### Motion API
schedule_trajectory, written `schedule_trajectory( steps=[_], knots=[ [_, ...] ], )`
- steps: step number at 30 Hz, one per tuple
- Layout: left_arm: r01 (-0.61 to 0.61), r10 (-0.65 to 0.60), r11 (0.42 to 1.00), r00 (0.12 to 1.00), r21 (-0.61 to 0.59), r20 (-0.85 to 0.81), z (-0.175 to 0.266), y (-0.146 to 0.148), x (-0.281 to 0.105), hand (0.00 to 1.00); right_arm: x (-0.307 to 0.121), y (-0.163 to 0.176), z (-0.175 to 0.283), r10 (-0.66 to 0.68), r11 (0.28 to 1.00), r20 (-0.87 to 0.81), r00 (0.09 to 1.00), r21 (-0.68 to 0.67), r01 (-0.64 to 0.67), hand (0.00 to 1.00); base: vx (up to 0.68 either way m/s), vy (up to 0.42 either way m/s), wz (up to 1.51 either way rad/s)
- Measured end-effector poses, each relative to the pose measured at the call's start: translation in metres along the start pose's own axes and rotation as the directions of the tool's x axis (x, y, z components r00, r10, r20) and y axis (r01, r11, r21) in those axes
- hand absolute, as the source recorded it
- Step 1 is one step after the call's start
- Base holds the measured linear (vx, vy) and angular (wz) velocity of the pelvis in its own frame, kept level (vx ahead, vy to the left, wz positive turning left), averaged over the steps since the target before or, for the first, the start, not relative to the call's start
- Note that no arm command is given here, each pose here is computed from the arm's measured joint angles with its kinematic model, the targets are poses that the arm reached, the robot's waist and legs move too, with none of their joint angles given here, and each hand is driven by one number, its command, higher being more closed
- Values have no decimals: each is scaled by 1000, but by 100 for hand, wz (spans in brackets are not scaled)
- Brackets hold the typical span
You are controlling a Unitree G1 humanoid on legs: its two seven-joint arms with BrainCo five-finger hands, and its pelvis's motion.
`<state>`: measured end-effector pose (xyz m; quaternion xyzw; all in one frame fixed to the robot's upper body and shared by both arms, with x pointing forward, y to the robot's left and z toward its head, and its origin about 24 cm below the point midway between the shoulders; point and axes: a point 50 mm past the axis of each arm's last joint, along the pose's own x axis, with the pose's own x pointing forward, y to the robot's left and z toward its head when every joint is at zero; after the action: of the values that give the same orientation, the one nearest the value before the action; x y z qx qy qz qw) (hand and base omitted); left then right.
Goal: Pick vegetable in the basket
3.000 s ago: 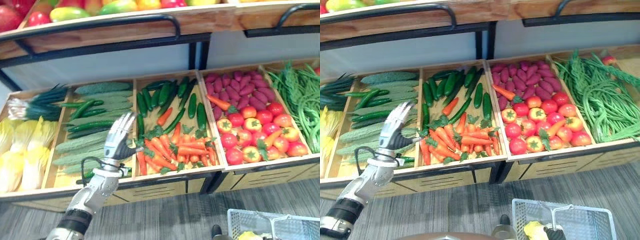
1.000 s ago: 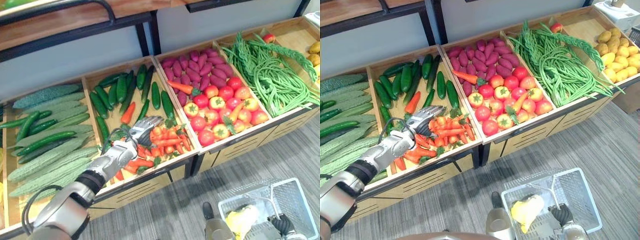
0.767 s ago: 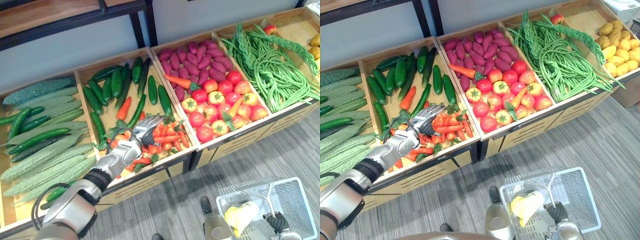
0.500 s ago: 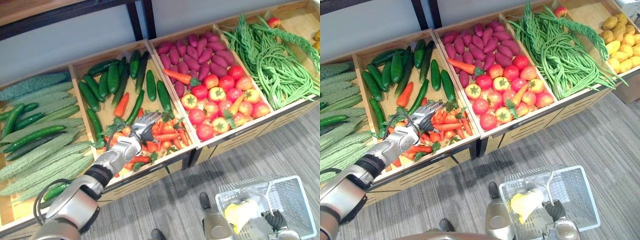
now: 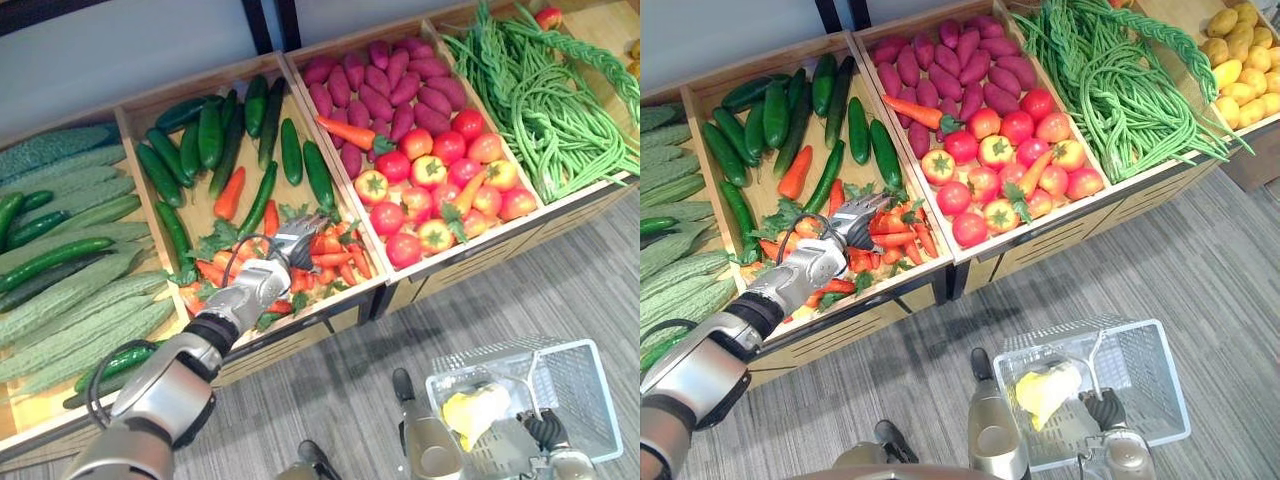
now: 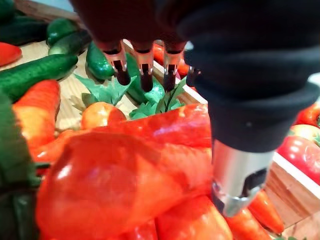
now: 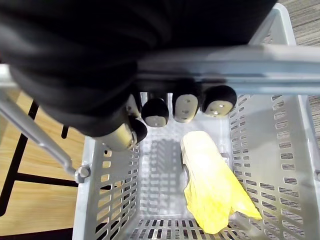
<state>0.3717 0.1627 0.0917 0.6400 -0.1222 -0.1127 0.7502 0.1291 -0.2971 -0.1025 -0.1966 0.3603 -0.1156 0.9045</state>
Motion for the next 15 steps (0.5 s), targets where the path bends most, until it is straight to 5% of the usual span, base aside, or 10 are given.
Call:
schedule_trajectory(
  steps=[11,12,15],
  knots=[
    [-19,18,1000,996,-9,-82,-12,14,7,0,2,10,10,-1,1000,38,999,15,0,100,0,0,0],
    [-21,19,1000,994,-22,-103,-15,13,7,100,2,11,13,3,1000,49,999,12,-3,100,-17,-23,-6],
    [-32,30,999,993,-20,-113,-13,18,13,100,3,12,17,4,1000,65,998,19,-5,100,-53,-31,-11]
  ],
)
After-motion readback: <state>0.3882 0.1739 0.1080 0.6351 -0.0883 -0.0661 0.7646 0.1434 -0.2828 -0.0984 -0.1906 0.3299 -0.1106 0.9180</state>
